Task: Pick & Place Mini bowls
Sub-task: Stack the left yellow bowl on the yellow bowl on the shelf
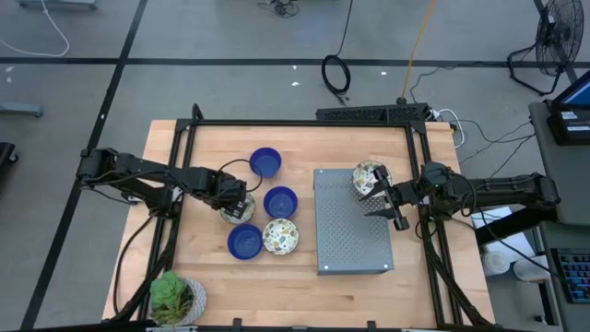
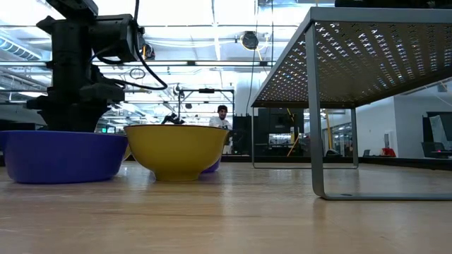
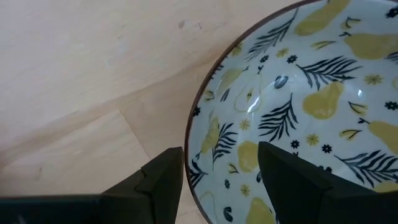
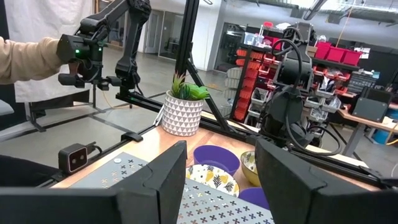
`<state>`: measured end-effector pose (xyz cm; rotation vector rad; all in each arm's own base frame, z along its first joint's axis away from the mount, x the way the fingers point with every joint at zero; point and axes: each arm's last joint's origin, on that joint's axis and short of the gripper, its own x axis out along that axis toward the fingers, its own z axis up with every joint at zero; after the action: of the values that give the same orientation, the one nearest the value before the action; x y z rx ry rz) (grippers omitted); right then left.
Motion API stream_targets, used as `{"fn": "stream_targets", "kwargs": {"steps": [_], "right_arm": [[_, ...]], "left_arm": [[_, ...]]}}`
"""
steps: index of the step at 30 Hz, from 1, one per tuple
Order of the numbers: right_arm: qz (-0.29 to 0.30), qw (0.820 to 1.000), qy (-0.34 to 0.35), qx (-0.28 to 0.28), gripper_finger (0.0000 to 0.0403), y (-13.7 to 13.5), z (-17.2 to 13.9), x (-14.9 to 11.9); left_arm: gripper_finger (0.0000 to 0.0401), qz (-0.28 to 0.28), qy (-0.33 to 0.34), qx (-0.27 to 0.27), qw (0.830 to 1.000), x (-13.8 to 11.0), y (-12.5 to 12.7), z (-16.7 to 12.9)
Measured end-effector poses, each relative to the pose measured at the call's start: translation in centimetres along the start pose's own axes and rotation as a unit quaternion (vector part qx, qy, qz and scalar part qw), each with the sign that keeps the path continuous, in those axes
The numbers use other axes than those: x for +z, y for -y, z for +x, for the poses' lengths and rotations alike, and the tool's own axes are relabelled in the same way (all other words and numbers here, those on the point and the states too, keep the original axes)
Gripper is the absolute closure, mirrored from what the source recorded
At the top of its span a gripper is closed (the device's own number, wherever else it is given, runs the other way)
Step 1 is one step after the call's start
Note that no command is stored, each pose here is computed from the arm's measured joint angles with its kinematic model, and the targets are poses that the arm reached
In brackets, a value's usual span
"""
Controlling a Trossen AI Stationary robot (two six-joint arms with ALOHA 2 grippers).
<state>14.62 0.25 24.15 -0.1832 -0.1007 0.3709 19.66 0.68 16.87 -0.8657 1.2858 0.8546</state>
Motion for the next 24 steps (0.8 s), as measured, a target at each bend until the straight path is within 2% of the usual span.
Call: {"fn": "stream_targets", "kwargs": {"steps": [5, 13, 24], "right_arm": [[-0.001, 1.000, 0.000, 0.000, 0.0222, 0.00, 0.00, -0.01], [-0.004, 1.000, -0.002, 0.000, 0.0222, -0.01, 0.00, -0.05], [-0.009, 1.000, -0.010, 0.002, 0.0222, -0.04, 0.00, -0.21]], "left_arm": [[0.0192, -0.005, 0.002, 0.001, 1.000, 0.04, -0.02, 0.00], [0.0192, -0.096, 0.003, 0.003, 0.995, 0.62, -0.36, 0.03], [0.0192, -0.100, 0.004, 0.006, 0.995, 0.98, -0.60, 0.05]]}}
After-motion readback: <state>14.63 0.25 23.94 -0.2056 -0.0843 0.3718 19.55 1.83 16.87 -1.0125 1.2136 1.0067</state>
